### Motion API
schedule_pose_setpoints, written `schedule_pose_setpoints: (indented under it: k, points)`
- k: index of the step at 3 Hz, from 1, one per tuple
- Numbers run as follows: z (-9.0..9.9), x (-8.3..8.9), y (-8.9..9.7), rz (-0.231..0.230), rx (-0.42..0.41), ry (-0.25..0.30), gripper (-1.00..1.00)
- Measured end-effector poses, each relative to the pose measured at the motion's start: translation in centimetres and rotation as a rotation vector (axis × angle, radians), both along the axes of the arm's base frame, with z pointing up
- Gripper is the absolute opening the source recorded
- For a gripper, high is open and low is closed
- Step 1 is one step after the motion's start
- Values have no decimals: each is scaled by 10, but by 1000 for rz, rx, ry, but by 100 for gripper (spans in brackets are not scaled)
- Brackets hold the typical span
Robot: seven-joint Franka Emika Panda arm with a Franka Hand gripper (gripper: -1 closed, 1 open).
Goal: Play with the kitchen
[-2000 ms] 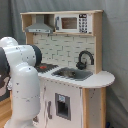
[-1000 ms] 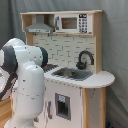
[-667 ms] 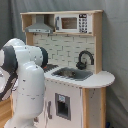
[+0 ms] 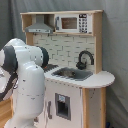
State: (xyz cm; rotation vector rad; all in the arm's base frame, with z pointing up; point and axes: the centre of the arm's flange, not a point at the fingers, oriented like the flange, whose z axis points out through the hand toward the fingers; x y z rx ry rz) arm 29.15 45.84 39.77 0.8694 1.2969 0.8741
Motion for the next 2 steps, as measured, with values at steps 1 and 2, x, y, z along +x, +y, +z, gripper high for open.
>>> schedule_pose_setpoints:
  k: [1, 2]
  points:
    - [-4, 8, -5, -13, -114, 22, 100]
    - [-11, 19, -15, -35, -235, 47, 100]
